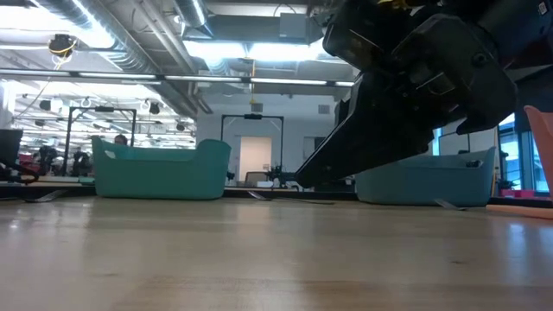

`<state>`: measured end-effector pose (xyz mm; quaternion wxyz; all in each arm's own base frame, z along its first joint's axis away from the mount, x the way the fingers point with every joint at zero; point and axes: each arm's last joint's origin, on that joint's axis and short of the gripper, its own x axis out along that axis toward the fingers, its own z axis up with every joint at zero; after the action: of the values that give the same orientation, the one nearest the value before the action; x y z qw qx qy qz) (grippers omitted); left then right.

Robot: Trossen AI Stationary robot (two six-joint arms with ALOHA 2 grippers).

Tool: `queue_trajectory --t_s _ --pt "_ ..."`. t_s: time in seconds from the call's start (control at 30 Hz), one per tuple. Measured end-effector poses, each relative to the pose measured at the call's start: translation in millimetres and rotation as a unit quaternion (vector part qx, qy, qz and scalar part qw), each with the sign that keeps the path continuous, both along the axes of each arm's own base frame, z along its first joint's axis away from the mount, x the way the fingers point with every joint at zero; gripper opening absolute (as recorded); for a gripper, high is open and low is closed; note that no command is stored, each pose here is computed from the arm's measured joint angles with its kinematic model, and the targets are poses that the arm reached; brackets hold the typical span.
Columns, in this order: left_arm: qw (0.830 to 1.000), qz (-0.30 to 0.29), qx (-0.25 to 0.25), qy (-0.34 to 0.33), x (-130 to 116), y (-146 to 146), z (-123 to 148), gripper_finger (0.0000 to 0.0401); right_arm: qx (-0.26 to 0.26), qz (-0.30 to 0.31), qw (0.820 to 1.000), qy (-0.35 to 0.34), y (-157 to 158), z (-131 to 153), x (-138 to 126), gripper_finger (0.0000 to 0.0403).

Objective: Sort silverware by color (type)
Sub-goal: Put the black fork into the orange bin

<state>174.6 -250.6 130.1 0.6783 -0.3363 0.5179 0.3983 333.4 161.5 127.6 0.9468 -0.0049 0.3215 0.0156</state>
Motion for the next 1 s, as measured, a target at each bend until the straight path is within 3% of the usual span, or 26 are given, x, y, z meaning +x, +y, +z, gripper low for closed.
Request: queue_trajectory --t_s 0.4,0.7,0.87,1.0 --pt "0.996 -0.077 0.032 -0.006 1 1 -1 0.0011 -0.002 -0.004 1.0 -0.001 0 0 0 0.0127" --pt "0.986 -0.141 0.076 -0.034 2 3 1 0.0011 0.02 -0.003 1.0 -0.001 -2 1 2 0.0132" --pt "0.965 -0.185 0.147 -0.115 2 6 15 0.0011 0.064 0.026 0.997 -0.025 -2 7 8 0.0182" --pt "0.938 -0.217 0.207 -0.175 5 8 27 0.001 0.066 0.032 0.995 -0.062 -4 13 14 0.0238"
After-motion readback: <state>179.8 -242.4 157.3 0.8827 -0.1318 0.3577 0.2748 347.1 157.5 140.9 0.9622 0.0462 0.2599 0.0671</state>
